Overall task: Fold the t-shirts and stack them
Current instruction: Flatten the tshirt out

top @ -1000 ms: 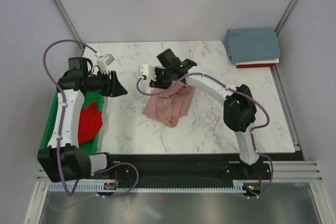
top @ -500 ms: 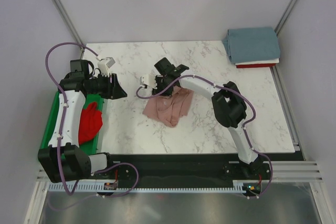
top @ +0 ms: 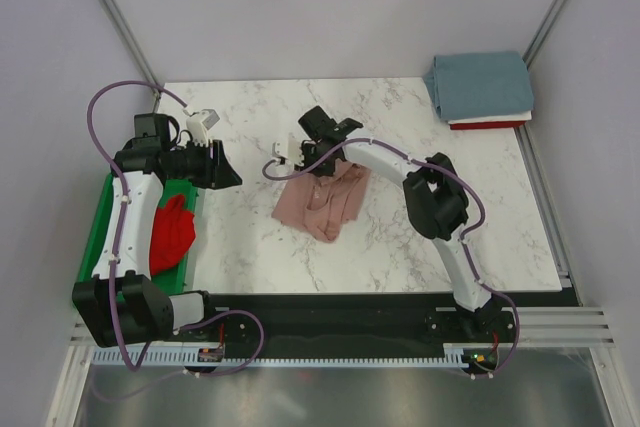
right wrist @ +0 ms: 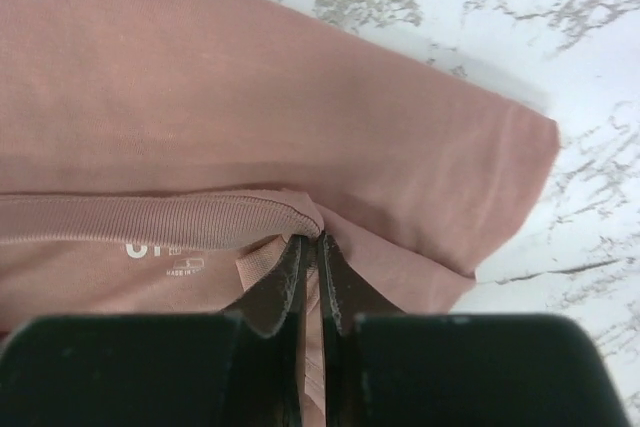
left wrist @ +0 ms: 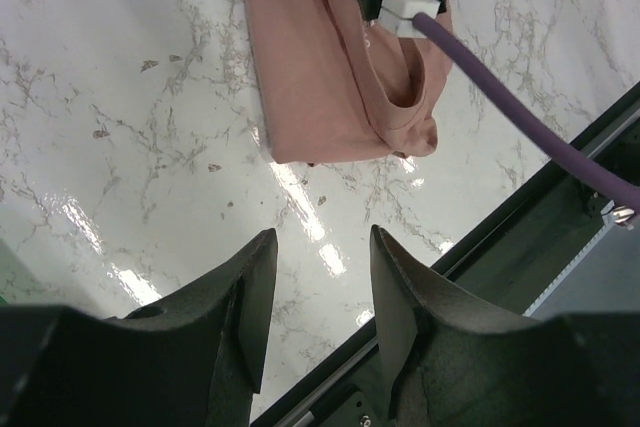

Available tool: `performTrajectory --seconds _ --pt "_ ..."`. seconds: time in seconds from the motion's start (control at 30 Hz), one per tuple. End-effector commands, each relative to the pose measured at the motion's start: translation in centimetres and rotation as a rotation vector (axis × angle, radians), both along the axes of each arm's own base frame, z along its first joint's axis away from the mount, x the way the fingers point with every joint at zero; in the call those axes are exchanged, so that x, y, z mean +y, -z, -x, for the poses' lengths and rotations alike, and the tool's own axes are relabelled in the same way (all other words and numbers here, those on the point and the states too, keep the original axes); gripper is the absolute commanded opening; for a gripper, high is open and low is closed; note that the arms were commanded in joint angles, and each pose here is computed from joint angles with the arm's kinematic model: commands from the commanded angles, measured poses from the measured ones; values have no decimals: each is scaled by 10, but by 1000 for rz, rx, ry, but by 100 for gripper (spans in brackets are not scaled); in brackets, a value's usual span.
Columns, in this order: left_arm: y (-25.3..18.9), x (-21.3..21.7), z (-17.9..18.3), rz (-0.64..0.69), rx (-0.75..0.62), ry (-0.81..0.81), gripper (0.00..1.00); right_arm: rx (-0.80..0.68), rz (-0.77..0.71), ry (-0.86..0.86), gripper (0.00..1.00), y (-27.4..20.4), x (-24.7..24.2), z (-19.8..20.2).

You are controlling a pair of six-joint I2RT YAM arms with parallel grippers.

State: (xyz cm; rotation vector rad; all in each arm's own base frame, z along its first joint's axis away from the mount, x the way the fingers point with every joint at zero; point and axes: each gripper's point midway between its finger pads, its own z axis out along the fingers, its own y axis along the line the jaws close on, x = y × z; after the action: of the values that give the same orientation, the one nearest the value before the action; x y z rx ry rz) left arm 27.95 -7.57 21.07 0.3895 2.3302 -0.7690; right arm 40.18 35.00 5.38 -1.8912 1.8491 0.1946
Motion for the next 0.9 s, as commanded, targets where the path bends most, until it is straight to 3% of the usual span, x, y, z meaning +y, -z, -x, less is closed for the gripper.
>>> performTrajectory --seconds 0.0,0.1,0.13,0.27,0.47,0.67,0.8,0.87 --pt "-11 0 -7 17 -45 -14 50 -160 -128 16 9 -98 8 -16" --pt "-9 5 -13 -5 -50 -44 50 -272 -242 34 5 -170 13 -22" --pt "-9 9 -16 -25 -56 -60 50 -338 -319 36 4 -218 15 -19" --pt "-13 18 -27 -76 -96 -84 49 -516 -505 18 0 -333 12 5" --pt "-13 29 -39 -147 -157 -93 49 -826 -783 112 0 -491 -32 35" --pt "-30 20 -36 -109 -199 -67 49 -1052 -884 215 0 -566 -72 41" --pt "-42 15 -31 -107 -238 -39 49 -1123 -827 237 0 -569 -82 34" --pt "-43 10 -27 -105 -249 -15 50 -1105 -736 248 0 -541 -83 17"
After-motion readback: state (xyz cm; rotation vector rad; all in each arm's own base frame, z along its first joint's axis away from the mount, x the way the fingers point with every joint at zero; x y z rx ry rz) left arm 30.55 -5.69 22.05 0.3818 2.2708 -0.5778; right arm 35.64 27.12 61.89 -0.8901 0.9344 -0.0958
